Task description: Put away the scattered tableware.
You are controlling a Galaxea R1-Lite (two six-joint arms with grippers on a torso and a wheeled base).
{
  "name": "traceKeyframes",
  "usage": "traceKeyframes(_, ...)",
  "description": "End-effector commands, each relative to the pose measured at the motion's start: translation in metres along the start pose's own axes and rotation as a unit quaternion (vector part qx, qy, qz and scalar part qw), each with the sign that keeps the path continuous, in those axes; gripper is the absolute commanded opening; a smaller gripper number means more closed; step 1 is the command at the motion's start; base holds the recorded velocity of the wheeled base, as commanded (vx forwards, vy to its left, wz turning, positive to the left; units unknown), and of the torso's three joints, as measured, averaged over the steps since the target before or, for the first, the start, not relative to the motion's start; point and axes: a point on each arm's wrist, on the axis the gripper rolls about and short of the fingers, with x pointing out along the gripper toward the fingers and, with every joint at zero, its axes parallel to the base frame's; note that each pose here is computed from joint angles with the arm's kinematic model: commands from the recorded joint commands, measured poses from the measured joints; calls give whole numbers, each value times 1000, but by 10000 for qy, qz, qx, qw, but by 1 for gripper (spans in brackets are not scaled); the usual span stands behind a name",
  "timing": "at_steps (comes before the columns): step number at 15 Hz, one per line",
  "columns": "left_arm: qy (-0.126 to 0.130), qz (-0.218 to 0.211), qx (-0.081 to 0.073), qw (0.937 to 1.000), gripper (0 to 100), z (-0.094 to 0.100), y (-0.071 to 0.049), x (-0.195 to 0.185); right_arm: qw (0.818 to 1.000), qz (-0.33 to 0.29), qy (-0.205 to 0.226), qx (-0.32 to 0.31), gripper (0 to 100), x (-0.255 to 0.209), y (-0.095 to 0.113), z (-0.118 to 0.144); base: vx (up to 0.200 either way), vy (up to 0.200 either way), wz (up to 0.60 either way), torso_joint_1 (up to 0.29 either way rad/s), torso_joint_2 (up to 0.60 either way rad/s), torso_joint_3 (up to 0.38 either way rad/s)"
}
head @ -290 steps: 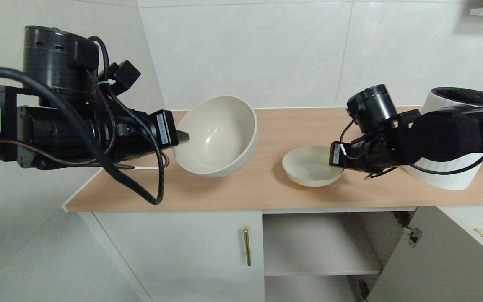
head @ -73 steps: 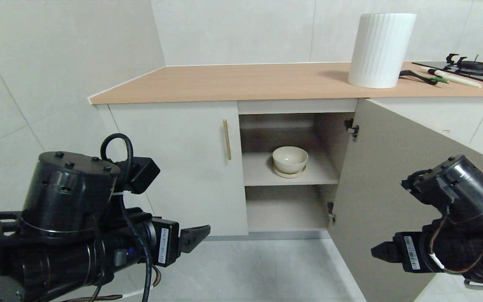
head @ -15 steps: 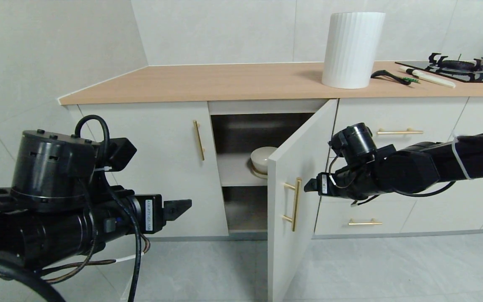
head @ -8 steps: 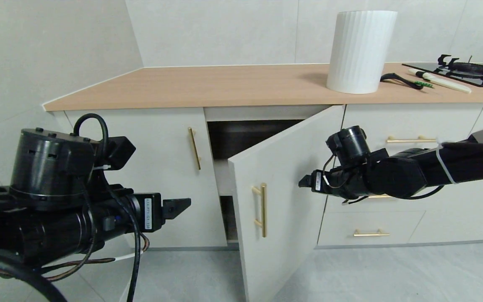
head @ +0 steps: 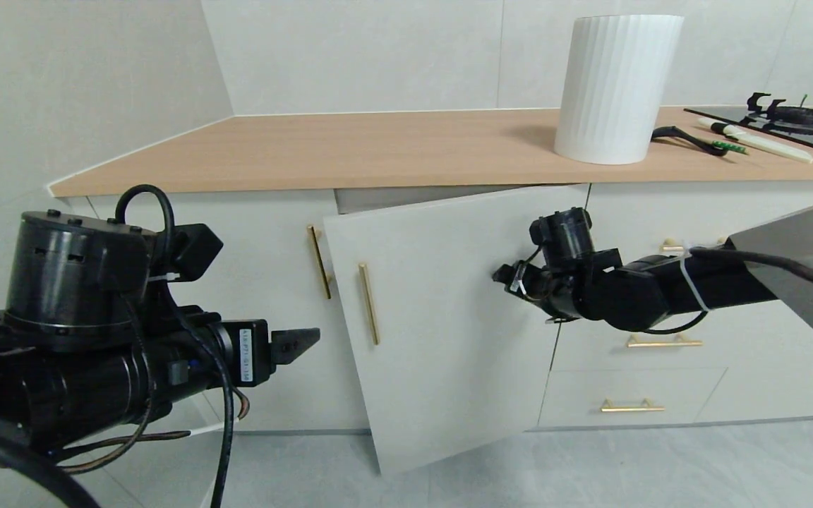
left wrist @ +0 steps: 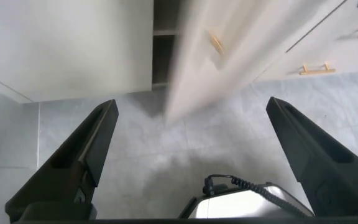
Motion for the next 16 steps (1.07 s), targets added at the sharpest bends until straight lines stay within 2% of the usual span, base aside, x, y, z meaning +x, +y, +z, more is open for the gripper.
traceKeyframes(1,-9,1,-6,10000,100,0,0,0,9995,-174,-202,166,100,23,2,-7,0,0,0,0,0,0)
traceKeyframes(5,5,6,-3,10000,100,0,0,0,9978,-185,-467,439,100,23,6,3,0,0,0,0,0,0)
traceKeyframes(10,12,8,-2,10000,100,0,0,1,9954,-256,-670,634,100,27,0,14,0,0,0,0,0,0)
traceKeyframes(12,20,10,0,10000,100,-1,0,1,9927,-412,-881,709,100,35,-5,20,0,0,0,0,0,0)
traceKeyframes(16,27,12,1,10000,100,-1,0,1,9927,-388,-895,715,100,21,-4,28,0,0,0,0,0,0)
